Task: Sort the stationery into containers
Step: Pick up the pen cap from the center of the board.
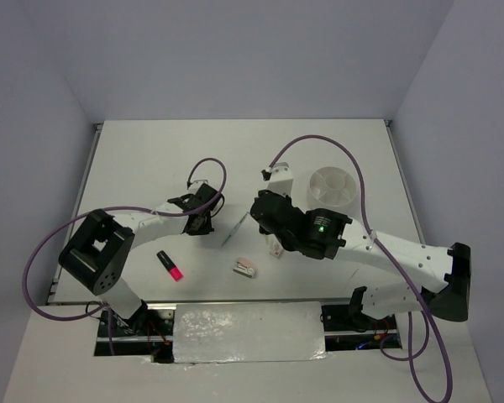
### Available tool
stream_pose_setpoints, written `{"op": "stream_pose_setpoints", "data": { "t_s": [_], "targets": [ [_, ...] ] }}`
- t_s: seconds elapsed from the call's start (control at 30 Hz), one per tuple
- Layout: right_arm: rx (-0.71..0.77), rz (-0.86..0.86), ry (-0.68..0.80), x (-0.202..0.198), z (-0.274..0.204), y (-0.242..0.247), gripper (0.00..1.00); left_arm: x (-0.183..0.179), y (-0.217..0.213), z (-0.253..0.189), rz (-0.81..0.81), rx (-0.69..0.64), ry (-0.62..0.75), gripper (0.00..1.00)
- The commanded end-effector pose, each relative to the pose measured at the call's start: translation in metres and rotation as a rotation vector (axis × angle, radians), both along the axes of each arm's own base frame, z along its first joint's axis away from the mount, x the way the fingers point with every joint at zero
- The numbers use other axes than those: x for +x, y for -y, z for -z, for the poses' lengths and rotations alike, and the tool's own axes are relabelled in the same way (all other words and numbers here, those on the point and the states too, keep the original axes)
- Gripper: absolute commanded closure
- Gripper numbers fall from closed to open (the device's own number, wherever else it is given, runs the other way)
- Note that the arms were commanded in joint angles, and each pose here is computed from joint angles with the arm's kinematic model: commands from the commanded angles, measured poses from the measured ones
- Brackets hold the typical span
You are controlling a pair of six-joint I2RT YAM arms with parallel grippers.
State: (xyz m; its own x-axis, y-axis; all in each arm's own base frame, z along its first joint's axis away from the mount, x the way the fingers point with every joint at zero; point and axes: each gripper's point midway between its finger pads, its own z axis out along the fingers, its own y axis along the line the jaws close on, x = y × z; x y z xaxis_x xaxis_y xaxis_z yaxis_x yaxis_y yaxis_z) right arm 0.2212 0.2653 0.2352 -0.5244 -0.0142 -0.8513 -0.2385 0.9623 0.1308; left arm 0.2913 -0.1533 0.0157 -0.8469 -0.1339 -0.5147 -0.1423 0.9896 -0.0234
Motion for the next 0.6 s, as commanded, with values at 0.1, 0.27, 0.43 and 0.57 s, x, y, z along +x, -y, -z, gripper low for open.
{"op": "stream_pose_setpoints", "data": {
  "t_s": [0.1, 0.27, 0.43, 0.57],
  "targets": [
    [0.034, 0.037, 0.031, 0.004, -0.008, 0.008, 1.00, -0.026, -0.005, 0.023, 0.014, 0.010, -0.102, 1.00],
    [0.034, 0.038, 0.020, 0.007, 0.002, 0.008, 1.00, -0.013, 0.007, -0.016, 0.007, -0.087, 0.008, 1.00],
    [0.075, -0.008, 0.011, 0.003, 0.003, 0.004, 1.00, 0.000, 0.015, -0.080, -0.009, -0.198, 0.167, 1.00],
    [0.134, -0.095, 0.029, -0.001, 0.003, -0.007, 1.00, 0.004, 0.017, -0.120, -0.013, -0.252, 0.250, 1.00]
  ]
}}
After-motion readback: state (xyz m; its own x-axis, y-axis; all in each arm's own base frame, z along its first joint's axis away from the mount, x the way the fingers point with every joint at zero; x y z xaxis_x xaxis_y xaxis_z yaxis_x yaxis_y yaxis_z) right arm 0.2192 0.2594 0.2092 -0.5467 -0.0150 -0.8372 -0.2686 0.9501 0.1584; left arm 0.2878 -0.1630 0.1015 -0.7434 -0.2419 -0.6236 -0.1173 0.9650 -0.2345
